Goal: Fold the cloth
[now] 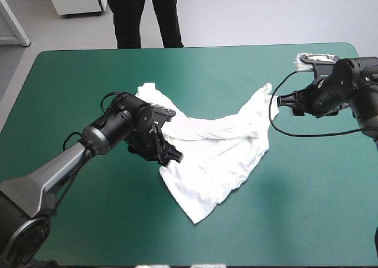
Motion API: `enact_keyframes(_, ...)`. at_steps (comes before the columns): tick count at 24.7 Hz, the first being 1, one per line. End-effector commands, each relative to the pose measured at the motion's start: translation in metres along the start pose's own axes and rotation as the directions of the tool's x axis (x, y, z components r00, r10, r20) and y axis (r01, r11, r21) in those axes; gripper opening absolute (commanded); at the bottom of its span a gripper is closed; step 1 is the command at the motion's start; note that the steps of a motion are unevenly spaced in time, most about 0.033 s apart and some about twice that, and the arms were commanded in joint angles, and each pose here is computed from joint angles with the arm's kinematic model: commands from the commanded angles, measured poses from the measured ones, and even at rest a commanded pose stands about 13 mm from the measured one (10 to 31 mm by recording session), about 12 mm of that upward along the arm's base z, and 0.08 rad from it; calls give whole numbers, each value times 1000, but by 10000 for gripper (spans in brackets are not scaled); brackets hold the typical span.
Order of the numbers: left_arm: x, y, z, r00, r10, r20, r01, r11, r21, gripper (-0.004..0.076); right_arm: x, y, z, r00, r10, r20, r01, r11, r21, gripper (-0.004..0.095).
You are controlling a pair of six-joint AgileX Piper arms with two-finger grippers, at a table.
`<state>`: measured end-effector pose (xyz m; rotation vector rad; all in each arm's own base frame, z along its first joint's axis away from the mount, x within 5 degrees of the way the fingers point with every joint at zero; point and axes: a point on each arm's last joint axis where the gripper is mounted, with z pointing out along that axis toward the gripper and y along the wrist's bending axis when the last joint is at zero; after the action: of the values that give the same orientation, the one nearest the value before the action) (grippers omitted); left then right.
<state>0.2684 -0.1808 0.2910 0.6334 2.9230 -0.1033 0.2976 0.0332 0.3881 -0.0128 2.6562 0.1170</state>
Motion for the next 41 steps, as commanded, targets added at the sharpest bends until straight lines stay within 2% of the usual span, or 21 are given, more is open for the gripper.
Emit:
enact_keyframes(1, -2, -3, -8, 1000, 4, 30, -4, 1000, 11, 472, -2, -2, -21, 995, -3, 95, 3, 1000, 1, 495)
enact_keyframes(11, -19, -4, 42, 998, 39, -53, -39, 999, -5, 472, -2, -2, -21, 996, -3, 92, 3, 1000, 1, 495)
enact_keyframes(21, -15, -7, 75, 992, 44, -115, -41, 999, 26, 458, -2, -2, -21, 996, -3, 92, 3, 1000, 1, 495)
enact_keyframes(24, -11, -7, 80, 991, 49, -127, -44, 998, 40, 301, -3, -2, -20, 995, -3, 96, 3, 1000, 1, 495)
enact_keyframes(25, -12, -7, 80, 991, 48, -121, -44, 998, 41, 176, -4, -1, -18, 996, -1, 92, 1, 1000, -2, 495)
enact_keyframes(27, -12, -7, 80, 992, 51, -116, -47, 998, 41, -9, -6, -1, -12, 996, 1, 84, 0, 1000, -12, 495)
enact_keyframes(30, -13, -7, 81, 993, 55, -104, -51, 998, 40, -10, -15, 0, 9, 997, -31, 72, 32, 999, -15, 496)
enact_keyframes(35, -13, -9, 81, 993, 55, -105, -49, 997, 57, -10, -46, 3, 63, 998, -58, 3, 58, 998, 0, 607)
enact_keyframes(41, -13, -11, 80, 993, 55, -101, -46, 995, 83, -10, -75, 5, 108, 999, -16, -41, 16, 1000, 2, 606)
